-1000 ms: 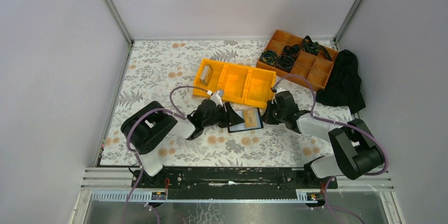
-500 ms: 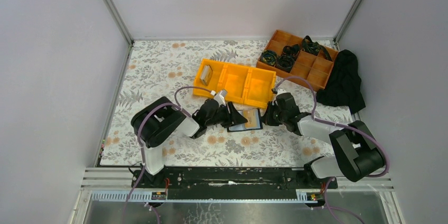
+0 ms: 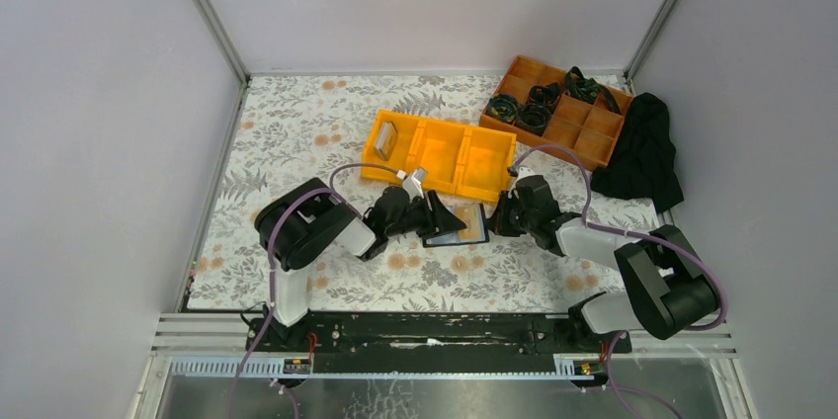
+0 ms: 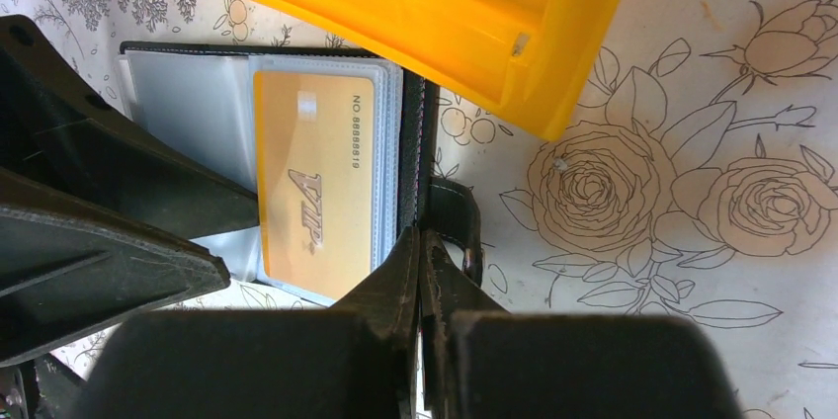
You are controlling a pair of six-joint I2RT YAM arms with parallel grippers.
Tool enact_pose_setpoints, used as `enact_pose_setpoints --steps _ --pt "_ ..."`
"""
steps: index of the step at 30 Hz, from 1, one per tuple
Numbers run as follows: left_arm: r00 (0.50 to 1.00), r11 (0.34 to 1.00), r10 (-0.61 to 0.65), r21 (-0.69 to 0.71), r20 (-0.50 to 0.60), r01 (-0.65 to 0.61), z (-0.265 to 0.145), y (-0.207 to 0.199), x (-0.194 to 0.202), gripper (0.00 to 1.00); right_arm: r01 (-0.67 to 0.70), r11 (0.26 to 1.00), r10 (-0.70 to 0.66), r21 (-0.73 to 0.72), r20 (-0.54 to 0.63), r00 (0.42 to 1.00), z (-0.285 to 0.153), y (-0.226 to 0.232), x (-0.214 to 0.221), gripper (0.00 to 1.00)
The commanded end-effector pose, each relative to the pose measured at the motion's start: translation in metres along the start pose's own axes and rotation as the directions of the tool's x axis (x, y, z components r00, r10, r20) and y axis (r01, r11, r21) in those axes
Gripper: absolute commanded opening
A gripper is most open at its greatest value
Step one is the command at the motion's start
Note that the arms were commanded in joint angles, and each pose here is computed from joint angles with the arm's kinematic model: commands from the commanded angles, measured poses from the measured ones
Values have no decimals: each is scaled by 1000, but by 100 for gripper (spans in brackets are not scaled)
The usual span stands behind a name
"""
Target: Take the credit cards out of the card holder
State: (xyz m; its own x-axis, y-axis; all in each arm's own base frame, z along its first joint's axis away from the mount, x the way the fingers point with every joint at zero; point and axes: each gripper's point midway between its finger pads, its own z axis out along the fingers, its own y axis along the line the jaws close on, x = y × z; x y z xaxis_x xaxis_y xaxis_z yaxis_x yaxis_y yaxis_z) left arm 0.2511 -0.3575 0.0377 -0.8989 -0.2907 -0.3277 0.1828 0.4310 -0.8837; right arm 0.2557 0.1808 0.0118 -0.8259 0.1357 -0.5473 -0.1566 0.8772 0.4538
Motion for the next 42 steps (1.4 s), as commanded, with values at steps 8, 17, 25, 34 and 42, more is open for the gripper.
enact_pose_setpoints --steps 8,17,25,34,42 --pt "1000 985 -24 171 -5 25 2 -31 0 47 -3 999 1 -32 -58 998 6 5 17 0" --pt "998 964 -52 258 -27 58 2 -45 1 47 -3 999 1 -32 -68 998 9 4 20 0" --pt "999 977 -36 210 -18 39 7 -34 1 46 -4 999 1 -42 -72 997 10 6 20 0" --pt "1000 980 -14 196 -7 15 11 -32 -3 46 -10 997 5 -70 -78 997 9 13 23 0" --pt "999 978 -34 205 -18 37 15 -30 -2 46 -8 995 -2 -104 -95 995 12 20 26 0"
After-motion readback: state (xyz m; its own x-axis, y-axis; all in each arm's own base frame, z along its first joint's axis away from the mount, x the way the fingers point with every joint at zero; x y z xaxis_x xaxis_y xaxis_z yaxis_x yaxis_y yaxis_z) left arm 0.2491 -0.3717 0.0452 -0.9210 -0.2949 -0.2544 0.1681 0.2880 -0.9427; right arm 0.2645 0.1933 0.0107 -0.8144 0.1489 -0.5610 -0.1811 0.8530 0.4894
